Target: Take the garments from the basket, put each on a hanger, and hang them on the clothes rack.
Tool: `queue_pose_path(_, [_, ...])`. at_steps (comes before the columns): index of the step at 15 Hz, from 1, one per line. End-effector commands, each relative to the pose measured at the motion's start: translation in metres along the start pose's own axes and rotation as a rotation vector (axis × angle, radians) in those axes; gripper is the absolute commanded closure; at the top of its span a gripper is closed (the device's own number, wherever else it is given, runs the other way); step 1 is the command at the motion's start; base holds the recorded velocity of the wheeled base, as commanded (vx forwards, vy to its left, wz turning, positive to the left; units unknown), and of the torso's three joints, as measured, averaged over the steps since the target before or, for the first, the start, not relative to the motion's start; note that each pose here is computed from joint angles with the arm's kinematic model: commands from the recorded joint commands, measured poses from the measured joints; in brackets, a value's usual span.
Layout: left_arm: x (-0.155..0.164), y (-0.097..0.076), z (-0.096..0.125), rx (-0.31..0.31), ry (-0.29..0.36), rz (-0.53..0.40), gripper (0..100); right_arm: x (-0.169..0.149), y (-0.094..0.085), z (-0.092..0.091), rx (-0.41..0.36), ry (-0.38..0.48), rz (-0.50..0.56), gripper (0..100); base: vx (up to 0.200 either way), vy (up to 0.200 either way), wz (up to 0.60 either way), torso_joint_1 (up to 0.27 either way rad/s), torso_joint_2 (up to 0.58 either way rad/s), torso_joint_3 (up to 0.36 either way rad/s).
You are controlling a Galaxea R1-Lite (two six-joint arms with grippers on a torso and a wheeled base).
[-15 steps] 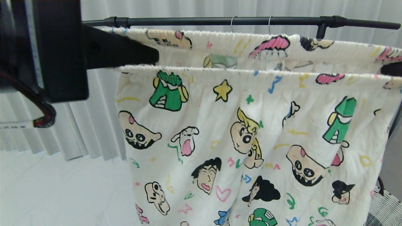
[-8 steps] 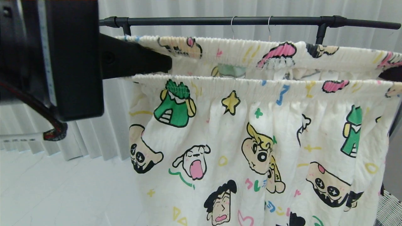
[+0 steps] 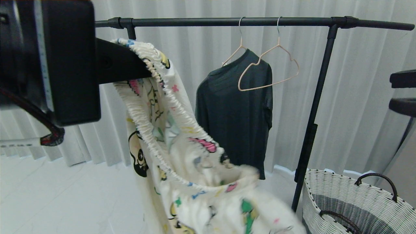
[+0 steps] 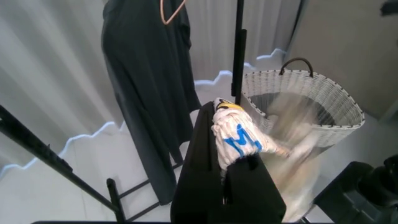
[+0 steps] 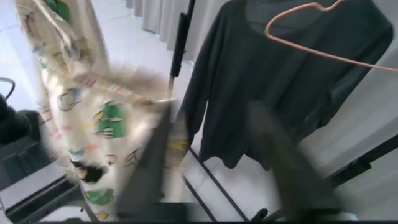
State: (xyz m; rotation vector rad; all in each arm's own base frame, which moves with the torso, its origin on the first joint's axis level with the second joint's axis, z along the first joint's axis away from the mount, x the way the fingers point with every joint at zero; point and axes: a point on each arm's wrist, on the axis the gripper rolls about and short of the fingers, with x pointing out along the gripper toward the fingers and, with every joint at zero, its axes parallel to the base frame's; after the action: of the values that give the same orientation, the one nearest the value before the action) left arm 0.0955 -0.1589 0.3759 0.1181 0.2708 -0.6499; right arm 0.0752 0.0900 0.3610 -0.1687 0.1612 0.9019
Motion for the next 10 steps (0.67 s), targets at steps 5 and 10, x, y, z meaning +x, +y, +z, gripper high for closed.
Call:
queue_pose_path(5, [0.016,0.001,-0.025,0.059,0.083,0.203,100,0.0,-0.012,-0.016,0.018,0.066,-0.204,0,0.0,0.0,0.0,0.0,0.0,0.0])
queue_pose_path(10, [0.025,0.01,-0.04,0.094,0.126,0.41,100,-0.001,-0.037,-0.042,-0.037,0.216,-0.555,0,0.0,0.0,0.0,0.0,0.0,0.0])
